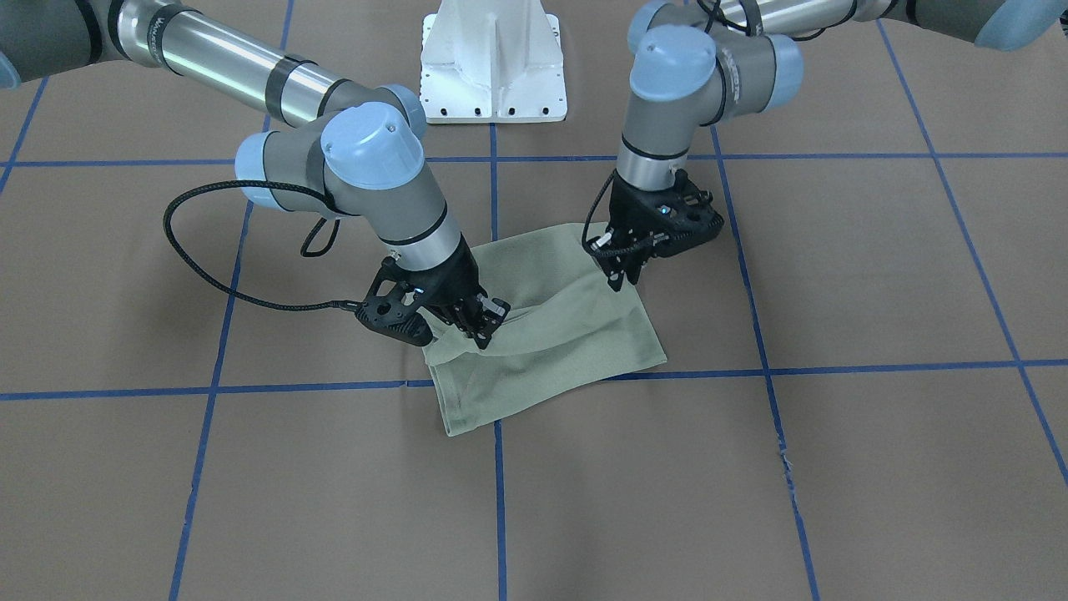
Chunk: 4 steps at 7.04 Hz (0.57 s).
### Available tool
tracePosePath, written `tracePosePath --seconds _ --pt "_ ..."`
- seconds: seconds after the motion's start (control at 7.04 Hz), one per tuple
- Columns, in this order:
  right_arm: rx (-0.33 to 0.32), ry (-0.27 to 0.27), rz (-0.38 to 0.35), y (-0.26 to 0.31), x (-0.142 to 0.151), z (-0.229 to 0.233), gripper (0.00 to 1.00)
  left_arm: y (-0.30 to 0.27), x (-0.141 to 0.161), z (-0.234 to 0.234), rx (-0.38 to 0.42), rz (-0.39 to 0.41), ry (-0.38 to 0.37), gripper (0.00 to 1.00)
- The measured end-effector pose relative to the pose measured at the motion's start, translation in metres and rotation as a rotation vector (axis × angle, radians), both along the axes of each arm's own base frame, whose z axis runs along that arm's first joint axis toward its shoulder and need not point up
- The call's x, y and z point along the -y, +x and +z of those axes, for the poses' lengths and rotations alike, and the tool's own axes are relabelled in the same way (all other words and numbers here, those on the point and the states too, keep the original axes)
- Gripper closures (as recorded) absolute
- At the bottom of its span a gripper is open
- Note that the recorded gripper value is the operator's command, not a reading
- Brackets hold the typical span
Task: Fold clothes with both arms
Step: 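Lift the near edge with both grippers and fold it farther from the robot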
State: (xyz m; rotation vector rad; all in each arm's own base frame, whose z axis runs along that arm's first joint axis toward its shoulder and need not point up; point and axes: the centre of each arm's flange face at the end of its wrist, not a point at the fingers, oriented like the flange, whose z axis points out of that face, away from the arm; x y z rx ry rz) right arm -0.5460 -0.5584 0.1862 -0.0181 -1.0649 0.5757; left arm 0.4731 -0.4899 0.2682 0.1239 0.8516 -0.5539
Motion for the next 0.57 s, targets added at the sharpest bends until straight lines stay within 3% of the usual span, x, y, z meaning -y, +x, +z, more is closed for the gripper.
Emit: tracePosePath --seconds 0.28,0.57 --pt "-0.024 0.025 0.054 -0.017 0.028 0.006 0.0 -0.035 0.065 0.03 0.087 -0.001 0.07 0.0" --pt "-0.033 0.04 0.078 -0.009 0.045 0.01 0.0 -0.049 0.081 0.037 0.117 0.013 0.1 0.0"
